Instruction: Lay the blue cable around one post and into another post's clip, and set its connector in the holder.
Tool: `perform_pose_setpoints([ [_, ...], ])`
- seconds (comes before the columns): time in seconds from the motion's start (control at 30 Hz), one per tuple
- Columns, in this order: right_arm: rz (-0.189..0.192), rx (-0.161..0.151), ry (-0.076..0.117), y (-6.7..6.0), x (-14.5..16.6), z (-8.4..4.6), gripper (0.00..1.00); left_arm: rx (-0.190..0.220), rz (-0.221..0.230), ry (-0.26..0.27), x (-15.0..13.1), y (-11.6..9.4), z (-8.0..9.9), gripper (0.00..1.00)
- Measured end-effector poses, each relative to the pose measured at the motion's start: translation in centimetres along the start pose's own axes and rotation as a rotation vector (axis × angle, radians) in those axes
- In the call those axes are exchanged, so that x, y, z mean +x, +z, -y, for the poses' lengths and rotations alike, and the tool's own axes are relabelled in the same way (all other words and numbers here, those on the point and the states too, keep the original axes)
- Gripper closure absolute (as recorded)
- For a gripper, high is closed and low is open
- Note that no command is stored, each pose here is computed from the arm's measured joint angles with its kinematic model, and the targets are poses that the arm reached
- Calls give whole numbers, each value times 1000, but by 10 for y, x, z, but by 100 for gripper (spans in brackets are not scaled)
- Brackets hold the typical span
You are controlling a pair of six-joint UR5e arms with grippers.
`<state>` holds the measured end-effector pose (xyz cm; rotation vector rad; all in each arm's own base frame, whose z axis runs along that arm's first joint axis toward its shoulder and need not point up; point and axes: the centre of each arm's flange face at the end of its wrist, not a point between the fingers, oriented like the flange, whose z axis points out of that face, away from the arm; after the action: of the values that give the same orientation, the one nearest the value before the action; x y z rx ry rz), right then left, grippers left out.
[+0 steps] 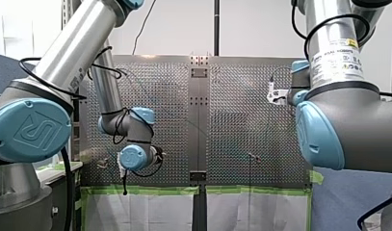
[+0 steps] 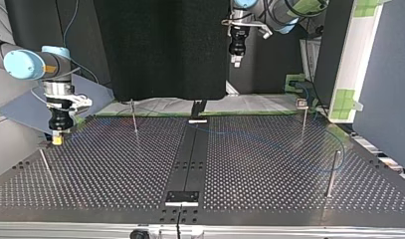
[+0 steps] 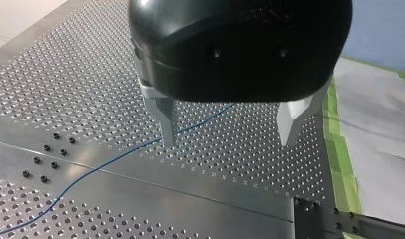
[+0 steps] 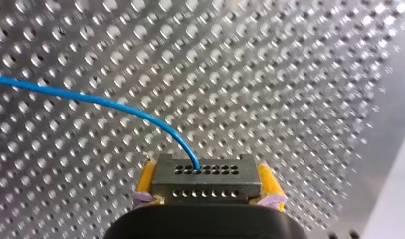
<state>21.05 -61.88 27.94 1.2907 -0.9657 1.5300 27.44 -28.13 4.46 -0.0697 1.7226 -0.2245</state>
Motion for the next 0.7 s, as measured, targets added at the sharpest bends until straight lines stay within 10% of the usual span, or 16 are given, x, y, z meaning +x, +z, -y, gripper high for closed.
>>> perform_pose_setpoints([
  [0.7, 11, -96, 11, -22, -9, -30, 81, 3, 2, -1, -1, 3, 2, 0],
])
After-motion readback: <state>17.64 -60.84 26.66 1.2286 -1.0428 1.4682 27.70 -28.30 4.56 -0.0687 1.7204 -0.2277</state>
